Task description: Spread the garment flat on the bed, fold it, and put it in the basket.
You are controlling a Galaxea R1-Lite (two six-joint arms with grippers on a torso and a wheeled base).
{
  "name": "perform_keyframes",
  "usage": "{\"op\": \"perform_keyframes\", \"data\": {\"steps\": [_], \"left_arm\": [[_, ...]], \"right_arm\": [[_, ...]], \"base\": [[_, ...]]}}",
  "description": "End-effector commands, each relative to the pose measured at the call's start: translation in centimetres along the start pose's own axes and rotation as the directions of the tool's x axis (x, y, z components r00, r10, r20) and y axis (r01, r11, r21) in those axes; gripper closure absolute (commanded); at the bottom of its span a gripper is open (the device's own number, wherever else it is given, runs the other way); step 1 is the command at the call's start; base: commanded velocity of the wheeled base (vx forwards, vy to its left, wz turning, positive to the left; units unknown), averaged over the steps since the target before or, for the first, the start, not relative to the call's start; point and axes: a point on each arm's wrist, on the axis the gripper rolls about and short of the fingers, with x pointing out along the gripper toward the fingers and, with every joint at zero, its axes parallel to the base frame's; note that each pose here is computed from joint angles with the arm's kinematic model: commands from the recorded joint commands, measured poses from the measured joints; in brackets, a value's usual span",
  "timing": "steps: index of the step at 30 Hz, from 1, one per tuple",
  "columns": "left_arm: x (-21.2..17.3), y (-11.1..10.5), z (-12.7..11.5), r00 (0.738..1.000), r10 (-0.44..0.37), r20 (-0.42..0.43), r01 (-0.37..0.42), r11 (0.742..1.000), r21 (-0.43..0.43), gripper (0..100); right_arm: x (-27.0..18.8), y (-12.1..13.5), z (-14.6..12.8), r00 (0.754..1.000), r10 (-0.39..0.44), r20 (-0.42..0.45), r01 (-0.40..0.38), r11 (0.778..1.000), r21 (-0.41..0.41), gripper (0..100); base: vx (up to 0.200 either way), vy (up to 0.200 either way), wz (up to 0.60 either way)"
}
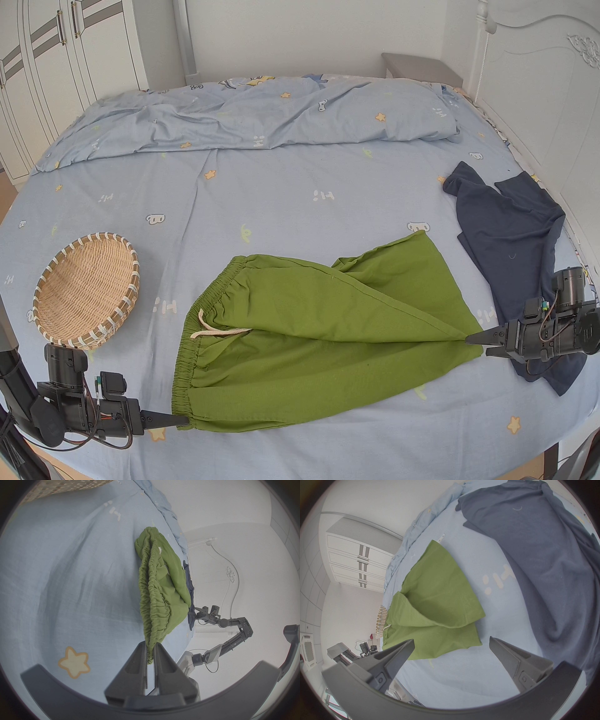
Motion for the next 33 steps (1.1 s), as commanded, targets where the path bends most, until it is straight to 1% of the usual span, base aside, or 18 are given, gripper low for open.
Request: {"op": "perform_keyframes", "data": {"steps": [1,4,6,8,13,18,20,21,22,24,33], "left_arm": [[-0.1,0.1,-0.5,1.000,0.005,-0.012,-0.005,1.000,-0.019,100],[0.0,0.1,-0.5,1.000,0.005,-0.012,-0.005,1.000,-0.019,100],[0.0,0.1,-0.5,1.000,0.004,-0.011,-0.005,1.000,-0.018,100],[0.0,0.1,-0.4,1.000,0.004,-0.010,-0.004,1.000,-0.016,100],[0.0,0.1,-0.4,1.000,0.004,-0.009,-0.004,1.000,-0.015,100],[0.0,0.1,-0.4,1.000,0.003,-0.011,-0.003,1.000,-0.014,100],[0.0,0.1,-0.4,1.000,0.003,-0.011,-0.003,1.000,-0.014,100],[0.0,0.1,-0.4,1.000,0.003,-0.011,-0.003,1.000,-0.014,100],[0.0,0.1,-0.4,1.000,0.003,-0.011,-0.003,1.000,-0.014,100],[0.0,0.1,-0.4,1.000,0.003,-0.011,-0.003,1.000,-0.014,100],[0.0,0.1,-0.5,1.000,0.004,-0.011,-0.004,1.000,-0.016,100]], "right_arm": [[1.3,-1.5,0.0,0.999,-0.010,-0.043,0.012,0.999,0.043,0],[1.5,-2.2,0.3,0.997,0.051,-0.053,-0.048,0.996,0.070,0],[1.5,-2.4,0.4,0.996,0.067,-0.054,-0.063,0.995,0.075,0],[1.8,-2.7,0.6,0.992,0.106,-0.064,-0.100,0.991,0.089,0],[2.5,-3.3,0.7,0.990,0.119,-0.079,-0.111,0.989,0.103,0],[3.0,-3.9,0.8,0.990,0.120,-0.069,-0.112,0.988,0.105,0],[3.1,-4.0,0.8,0.987,0.144,-0.065,-0.137,0.985,0.102,0],[3.1,-4.0,0.8,0.987,0.144,-0.065,-0.137,0.985,0.102,0],[3.0,-4.0,0.9,0.979,0.192,-0.067,-0.185,0.977,0.104,0],[3.0,-3.9,0.9,0.974,0.217,-0.070,-0.210,0.972,0.104,0],[3.4,-4.1,0.7,0.970,0.227,-0.084,-0.217,0.970,0.112,0]], "base": [[0.000,0.000,0.00],[0.000,0.000,0.00],[0.000,0.000,0.00],[0.000,0.000,0.00],[0.000,0.000,0.00],[0.000,0.000,0.00],[0.000,0.000,0.00],[0.000,0.000,0.00],[0.000,0.000,0.00],[0.000,0.000,0.00],[0.000,0.000,0.00]]}}
